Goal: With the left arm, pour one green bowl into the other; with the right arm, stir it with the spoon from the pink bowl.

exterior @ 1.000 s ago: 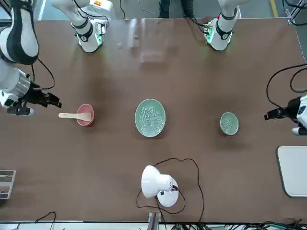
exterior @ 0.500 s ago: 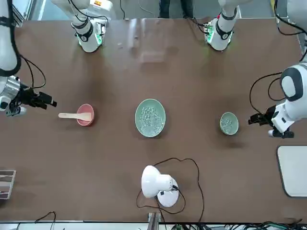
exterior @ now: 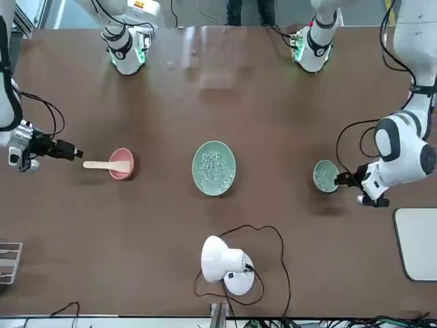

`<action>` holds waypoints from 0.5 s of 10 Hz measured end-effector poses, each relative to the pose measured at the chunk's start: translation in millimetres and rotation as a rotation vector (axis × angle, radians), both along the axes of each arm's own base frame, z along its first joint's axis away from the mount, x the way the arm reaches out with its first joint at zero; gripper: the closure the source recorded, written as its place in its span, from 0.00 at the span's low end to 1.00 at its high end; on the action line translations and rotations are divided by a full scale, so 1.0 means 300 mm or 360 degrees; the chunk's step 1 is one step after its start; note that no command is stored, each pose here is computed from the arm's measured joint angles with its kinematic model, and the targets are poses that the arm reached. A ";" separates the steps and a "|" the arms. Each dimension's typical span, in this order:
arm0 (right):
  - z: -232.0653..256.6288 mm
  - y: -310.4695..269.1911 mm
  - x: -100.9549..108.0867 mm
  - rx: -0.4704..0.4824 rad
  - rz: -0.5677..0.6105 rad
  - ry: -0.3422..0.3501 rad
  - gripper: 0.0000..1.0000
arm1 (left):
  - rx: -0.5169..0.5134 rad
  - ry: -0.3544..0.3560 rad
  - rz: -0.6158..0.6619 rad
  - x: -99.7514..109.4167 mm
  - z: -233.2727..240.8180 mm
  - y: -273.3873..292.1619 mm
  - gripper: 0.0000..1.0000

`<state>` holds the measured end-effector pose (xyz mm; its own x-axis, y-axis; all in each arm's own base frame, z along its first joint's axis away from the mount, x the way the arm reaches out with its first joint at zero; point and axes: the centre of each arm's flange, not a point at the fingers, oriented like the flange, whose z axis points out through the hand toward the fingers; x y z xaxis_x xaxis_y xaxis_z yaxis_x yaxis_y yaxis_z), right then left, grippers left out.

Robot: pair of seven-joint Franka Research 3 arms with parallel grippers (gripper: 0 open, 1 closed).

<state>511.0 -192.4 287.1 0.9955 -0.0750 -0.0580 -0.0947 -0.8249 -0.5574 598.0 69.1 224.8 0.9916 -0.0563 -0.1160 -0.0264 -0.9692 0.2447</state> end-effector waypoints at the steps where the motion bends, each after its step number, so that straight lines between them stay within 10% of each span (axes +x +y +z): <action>1: -0.030 -0.002 0.017 0.0006 0.0006 0.0020 0.11 | -0.0002 0.0015 0.0001 -0.009 -0.015 0.001 0.29; 5: -0.150 -0.001 0.092 0.0057 0.0092 0.0083 0.17 | -0.0009 0.0055 -0.0017 -0.033 -0.058 -0.023 0.53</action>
